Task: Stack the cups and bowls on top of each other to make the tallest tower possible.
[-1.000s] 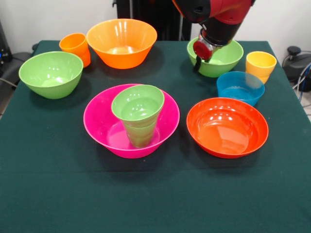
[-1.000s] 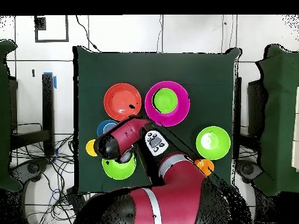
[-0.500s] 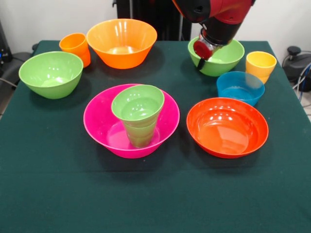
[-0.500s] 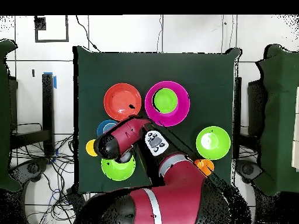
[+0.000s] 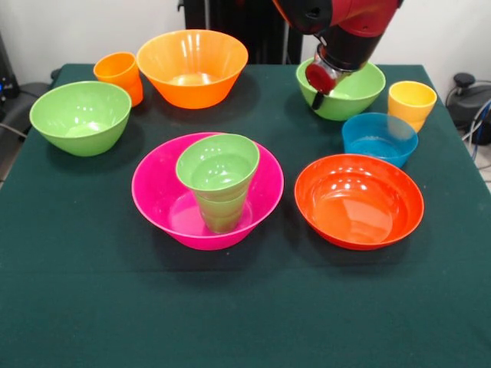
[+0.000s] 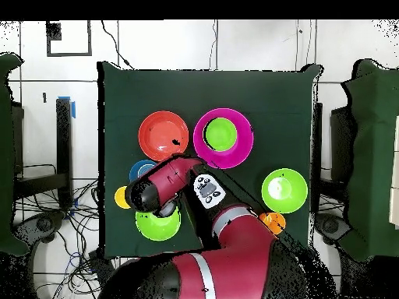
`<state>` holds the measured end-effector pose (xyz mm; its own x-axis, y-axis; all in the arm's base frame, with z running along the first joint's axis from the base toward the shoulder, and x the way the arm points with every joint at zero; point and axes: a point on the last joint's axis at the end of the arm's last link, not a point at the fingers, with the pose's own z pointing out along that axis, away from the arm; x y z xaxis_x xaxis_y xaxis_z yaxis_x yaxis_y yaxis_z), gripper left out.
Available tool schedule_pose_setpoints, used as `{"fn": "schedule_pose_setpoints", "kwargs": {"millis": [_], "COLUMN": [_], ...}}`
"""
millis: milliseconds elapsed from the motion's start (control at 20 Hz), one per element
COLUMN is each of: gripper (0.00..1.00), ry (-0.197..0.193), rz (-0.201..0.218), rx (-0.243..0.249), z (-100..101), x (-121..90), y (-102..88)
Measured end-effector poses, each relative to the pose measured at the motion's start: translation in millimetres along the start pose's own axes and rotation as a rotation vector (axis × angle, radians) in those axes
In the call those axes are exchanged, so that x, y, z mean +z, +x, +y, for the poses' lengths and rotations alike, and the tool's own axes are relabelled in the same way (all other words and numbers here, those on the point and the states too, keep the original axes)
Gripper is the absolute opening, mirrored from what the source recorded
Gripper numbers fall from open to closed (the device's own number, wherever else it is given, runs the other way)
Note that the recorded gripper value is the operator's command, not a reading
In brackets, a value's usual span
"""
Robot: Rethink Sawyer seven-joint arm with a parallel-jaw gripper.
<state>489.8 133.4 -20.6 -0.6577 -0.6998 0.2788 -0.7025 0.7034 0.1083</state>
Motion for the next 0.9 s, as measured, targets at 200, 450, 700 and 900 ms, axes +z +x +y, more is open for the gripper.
{"fn": "schedule_pose_setpoints", "kwargs": {"millis": [200, 450, 700, 900], "gripper": [0.0, 0.0, 0.0, 0.0], "ry": [0.008, 0.032, 0.055, 0.062], "rz": [-0.002, -0.002, -0.007, 0.005], "rx": [0.028, 0.052, 0.074, 0.086], "z": [-9.5, -25.0, -38.7, -45.2], "x": [-15.4, -31.9, -46.8, -53.8], "y": [0.5, 6.1, 11.5, 16.2]}}
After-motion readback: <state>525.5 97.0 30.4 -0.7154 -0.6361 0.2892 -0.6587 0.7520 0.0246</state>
